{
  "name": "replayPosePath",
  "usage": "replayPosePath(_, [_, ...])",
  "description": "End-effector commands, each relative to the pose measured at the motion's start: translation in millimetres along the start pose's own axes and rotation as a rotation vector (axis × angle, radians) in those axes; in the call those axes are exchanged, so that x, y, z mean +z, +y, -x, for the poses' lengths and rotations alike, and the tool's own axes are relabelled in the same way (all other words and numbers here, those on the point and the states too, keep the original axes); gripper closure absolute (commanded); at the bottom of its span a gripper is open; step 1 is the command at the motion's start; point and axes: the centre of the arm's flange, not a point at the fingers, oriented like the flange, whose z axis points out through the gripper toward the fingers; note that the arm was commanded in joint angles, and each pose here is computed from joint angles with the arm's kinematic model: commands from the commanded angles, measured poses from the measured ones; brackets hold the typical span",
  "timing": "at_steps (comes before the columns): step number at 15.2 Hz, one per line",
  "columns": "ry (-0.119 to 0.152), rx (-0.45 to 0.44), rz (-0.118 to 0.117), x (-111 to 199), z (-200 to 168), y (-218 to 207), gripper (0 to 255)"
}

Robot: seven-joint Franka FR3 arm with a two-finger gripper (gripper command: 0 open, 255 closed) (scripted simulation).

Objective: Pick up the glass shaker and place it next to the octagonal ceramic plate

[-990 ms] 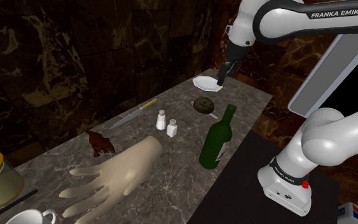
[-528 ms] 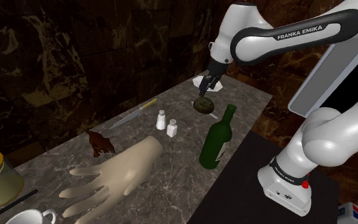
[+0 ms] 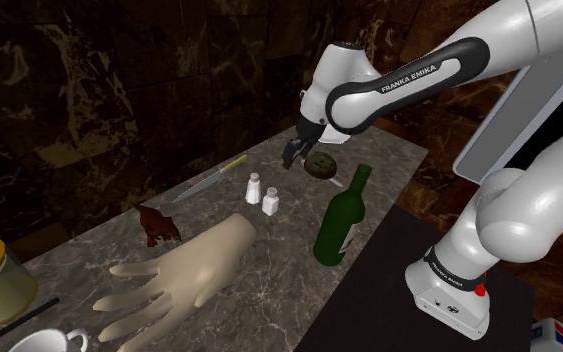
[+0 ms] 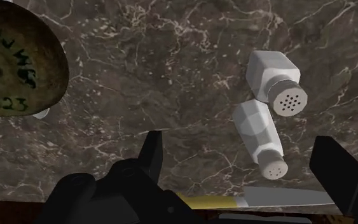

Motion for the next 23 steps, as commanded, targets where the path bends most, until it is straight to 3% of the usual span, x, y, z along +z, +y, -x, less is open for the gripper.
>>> replayPosePath(1, [0.017,0.0,-0.016,22.6,-12.1,-10.5,0])
replayPosePath(8, [0.066,-0.001,-0.072,91.2,-51.0,-43.7,0])
replayPosePath(16, [0.066,-0.001,-0.072,131.1,-53.5,-46.6,0])
replayPosePath(23, [0.066,-0.001,-0.072,131.1,-53.6,-46.6,0])
